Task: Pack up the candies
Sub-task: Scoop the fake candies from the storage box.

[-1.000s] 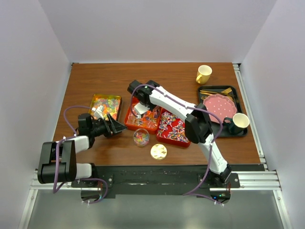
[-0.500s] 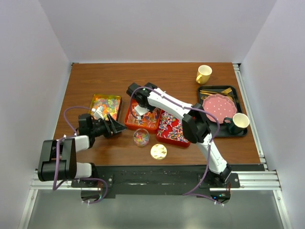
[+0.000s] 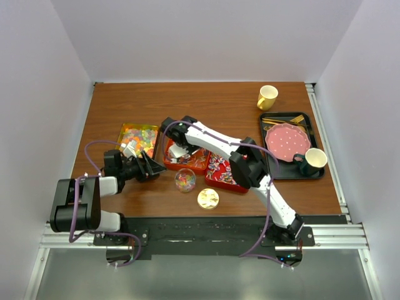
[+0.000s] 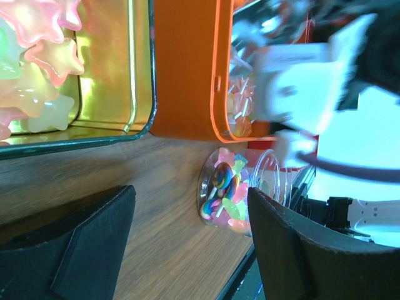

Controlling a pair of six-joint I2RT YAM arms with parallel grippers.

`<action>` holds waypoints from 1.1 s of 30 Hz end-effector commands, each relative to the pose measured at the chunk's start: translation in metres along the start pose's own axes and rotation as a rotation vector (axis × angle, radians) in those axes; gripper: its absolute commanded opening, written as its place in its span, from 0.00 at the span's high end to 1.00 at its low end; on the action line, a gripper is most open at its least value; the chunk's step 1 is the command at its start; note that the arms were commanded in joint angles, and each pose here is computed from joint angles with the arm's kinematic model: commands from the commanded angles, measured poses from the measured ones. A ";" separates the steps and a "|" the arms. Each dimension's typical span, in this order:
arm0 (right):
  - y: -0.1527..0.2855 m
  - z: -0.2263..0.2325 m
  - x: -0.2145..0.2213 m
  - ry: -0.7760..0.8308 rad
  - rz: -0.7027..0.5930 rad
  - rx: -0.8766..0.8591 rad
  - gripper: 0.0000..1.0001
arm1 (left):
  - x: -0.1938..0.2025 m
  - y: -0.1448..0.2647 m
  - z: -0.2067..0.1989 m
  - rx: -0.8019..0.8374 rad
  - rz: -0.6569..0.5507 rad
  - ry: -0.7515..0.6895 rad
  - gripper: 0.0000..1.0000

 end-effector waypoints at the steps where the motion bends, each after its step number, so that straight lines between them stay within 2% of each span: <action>1: -0.003 -0.003 -0.040 -0.003 -0.069 -0.011 1.00 | -0.005 -0.002 0.005 -0.009 -0.008 -0.030 0.23; 7: -0.001 -0.011 -0.070 -0.036 -0.146 0.035 1.00 | -0.002 -0.002 0.009 -0.021 0.002 -0.026 0.23; 13: -0.005 -0.004 -0.084 -0.095 -0.365 0.020 1.00 | -0.006 -0.003 0.009 -0.033 0.020 -0.027 0.24; 15: 0.009 -0.009 -0.080 -0.111 -0.435 0.088 1.00 | -0.008 -0.003 0.008 -0.034 0.035 -0.020 0.26; 18: 0.012 -0.006 -0.085 -0.103 -0.512 0.077 1.00 | -0.016 0.003 0.001 -0.008 0.089 -0.035 0.28; 20: 0.017 -0.006 -0.085 -0.104 -0.580 0.051 1.00 | -0.020 0.008 -0.011 0.054 0.150 -0.095 0.28; 27: 0.018 -0.008 -0.090 -0.102 -0.680 0.028 1.00 | -0.024 0.025 -0.041 0.174 0.163 -0.141 0.28; 33: 0.019 -0.011 -0.066 -0.158 -0.702 0.031 1.00 | -0.027 0.043 -0.071 0.247 0.145 -0.250 0.28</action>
Point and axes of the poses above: each gripper's point midway between its finger pads, its own y axis back along the fingers, its own z axis along the line the jaws close on, x = y × z, the point moved 8 cm from there along y, back along the fingers, and after that the axes turned 7 degrees about y, right-handed, at the moved point
